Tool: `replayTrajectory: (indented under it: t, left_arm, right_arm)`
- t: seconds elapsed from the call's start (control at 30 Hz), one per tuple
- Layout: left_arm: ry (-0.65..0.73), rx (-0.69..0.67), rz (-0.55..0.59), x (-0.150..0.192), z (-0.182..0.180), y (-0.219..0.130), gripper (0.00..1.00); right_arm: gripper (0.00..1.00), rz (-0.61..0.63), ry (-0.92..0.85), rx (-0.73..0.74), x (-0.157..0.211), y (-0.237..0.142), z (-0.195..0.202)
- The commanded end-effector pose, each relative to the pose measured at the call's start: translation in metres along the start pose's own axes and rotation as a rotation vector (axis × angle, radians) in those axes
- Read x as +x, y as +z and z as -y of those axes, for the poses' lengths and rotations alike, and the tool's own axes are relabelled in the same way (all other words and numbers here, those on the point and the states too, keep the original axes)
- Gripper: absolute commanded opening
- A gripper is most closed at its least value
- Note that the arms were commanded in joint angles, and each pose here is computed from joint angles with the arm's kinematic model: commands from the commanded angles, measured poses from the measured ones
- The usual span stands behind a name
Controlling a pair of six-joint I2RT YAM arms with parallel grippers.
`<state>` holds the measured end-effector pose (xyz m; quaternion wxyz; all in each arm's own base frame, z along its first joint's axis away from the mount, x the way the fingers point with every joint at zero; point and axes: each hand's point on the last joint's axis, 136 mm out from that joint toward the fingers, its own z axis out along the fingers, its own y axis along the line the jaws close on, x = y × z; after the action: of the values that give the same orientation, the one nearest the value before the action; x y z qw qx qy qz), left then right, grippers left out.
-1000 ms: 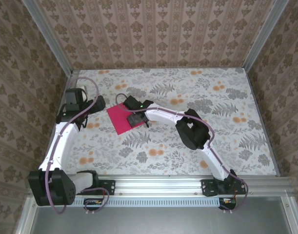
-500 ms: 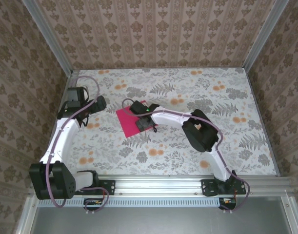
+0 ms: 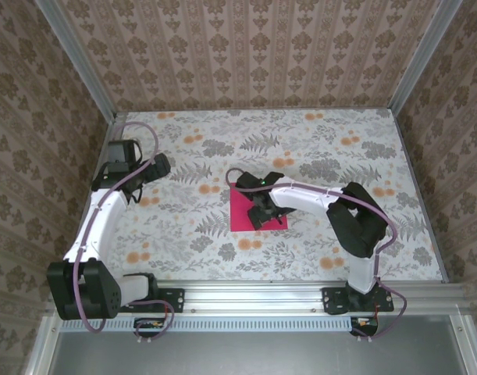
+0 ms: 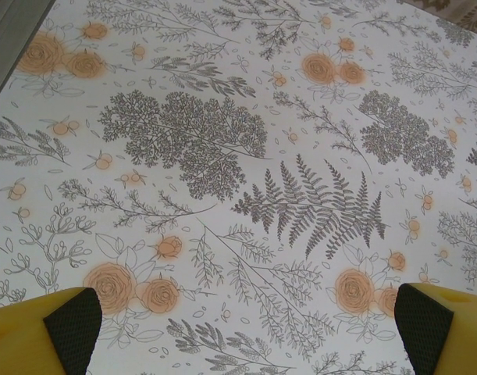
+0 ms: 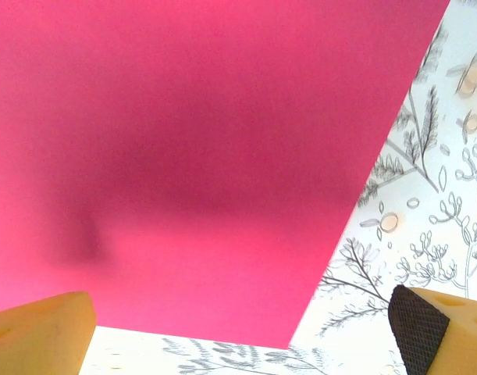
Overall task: Fold a paper plane with a square sheet of paper (pick it up from the middle)
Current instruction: Move the square sheet of paper to the center of the table, then fold the square sheet of paper in half at the center of the table.
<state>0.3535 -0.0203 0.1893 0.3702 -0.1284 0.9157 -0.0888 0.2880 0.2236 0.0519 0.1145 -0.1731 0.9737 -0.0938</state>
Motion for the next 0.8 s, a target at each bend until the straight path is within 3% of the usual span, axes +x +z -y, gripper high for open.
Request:
replayTrajectory:
  t: [0.0,0.4,0.77]
  left_arm:
    - [-0.046,0.002,-0.003,-0.002,-0.001,-0.006,1.0]
    - [-0.035,-0.002,0.0,0.0,-0.004,-0.01,1.0]
    - [-0.036,-0.007,-0.021,0.004,-0.005,-0.006,1.0]
  right_arm:
    - [1.0,0.032,0.158,-0.07,-0.02,-0.023,-0.009]
    - [1.0,0.001,0.38,-0.087,-0.059,0.017,-0.025]
    - [1.0,-0.066,0.396,-0.061,-0.053,0.042,-0.029]
